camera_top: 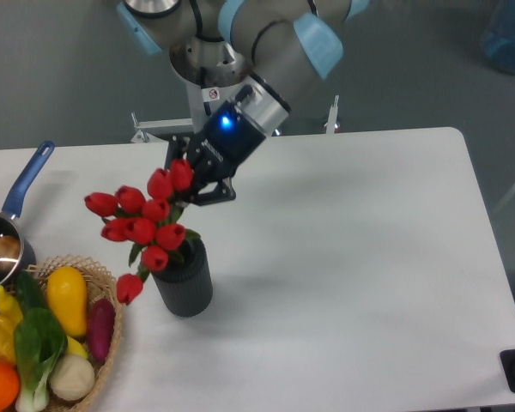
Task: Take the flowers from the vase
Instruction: 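Lift the gripped tulips up and out of the grey vase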
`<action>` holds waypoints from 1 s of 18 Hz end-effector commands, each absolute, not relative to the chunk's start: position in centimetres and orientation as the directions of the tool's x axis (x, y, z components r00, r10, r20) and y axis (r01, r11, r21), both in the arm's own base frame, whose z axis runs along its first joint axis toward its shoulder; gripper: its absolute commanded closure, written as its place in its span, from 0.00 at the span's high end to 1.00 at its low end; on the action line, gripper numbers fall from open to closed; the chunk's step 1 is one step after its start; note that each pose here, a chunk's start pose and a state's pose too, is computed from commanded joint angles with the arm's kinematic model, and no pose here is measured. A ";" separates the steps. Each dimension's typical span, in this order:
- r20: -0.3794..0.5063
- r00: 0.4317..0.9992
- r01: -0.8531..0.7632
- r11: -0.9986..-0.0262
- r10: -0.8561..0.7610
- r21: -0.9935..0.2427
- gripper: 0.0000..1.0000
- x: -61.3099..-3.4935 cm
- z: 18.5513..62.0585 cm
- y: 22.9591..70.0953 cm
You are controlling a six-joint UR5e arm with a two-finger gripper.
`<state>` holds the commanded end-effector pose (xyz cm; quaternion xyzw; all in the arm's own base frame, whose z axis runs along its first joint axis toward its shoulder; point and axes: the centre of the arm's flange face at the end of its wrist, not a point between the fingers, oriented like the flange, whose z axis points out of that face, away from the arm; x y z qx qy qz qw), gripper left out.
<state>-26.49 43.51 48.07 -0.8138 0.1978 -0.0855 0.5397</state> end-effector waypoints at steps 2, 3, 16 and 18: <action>-0.087 0.914 -0.228 -0.324 -0.397 -0.918 0.00 -26.0 50.5 43.0; -0.091 0.917 -0.225 -0.316 -0.388 -0.922 0.00 -26.0 51.4 42.7; -0.106 0.987 -0.142 -0.344 -0.122 -0.928 0.00 -35.7 55.5 34.8; -0.090 0.992 -0.115 -0.369 -0.084 -0.922 0.00 -37.2 54.7 33.7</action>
